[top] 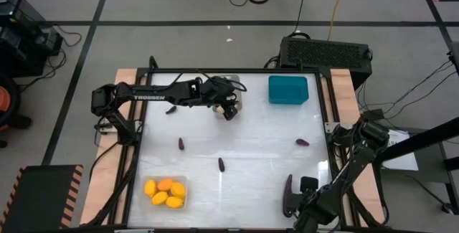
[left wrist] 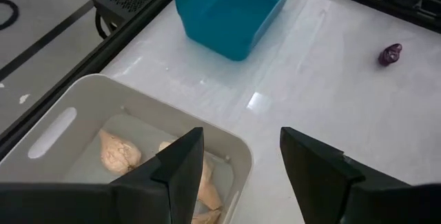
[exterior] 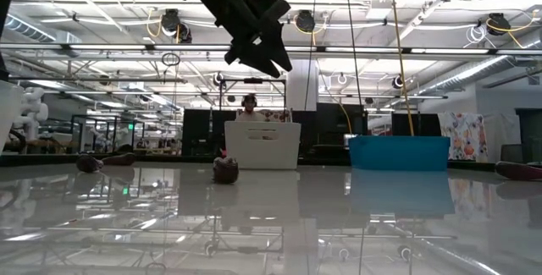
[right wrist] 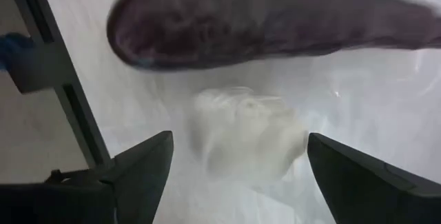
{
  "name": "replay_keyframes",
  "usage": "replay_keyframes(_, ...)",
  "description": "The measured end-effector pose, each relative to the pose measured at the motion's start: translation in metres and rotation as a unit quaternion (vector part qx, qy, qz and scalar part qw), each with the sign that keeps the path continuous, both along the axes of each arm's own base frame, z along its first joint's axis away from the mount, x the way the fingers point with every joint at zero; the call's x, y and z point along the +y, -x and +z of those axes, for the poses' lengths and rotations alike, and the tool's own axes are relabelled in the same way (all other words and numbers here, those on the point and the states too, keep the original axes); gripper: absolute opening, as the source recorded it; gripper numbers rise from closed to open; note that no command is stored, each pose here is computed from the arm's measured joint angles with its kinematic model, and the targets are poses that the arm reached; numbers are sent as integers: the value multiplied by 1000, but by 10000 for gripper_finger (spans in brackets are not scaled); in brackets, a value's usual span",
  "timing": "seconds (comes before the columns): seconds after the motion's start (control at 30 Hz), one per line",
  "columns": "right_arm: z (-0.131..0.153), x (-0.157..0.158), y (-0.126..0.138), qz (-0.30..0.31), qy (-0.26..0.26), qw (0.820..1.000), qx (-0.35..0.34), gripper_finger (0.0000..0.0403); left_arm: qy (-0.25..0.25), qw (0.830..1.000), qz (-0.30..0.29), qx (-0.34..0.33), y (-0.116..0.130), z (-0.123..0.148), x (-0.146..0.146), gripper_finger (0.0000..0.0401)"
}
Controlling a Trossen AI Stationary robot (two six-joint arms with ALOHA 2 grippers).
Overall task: Sort produce into baskets
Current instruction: Put the garlic into the white bin
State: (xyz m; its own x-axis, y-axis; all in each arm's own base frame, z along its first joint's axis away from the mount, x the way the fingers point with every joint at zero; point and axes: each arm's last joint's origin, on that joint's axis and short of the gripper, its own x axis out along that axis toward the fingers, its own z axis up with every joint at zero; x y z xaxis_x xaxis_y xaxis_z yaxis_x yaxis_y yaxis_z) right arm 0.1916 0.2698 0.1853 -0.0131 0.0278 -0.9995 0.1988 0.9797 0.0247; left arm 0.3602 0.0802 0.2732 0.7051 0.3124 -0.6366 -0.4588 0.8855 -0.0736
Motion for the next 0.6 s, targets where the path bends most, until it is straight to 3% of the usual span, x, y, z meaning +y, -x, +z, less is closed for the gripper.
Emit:
replay_keyframes(0.37,-32,-10,6,-9,-2,1000,0,319,12,1000,9,4,1,-1,0,200)
replay_keyframes(0.6,-29,-11,10,10,-20,999,34,275,18,1000,3,4,1,-1,-1,200)
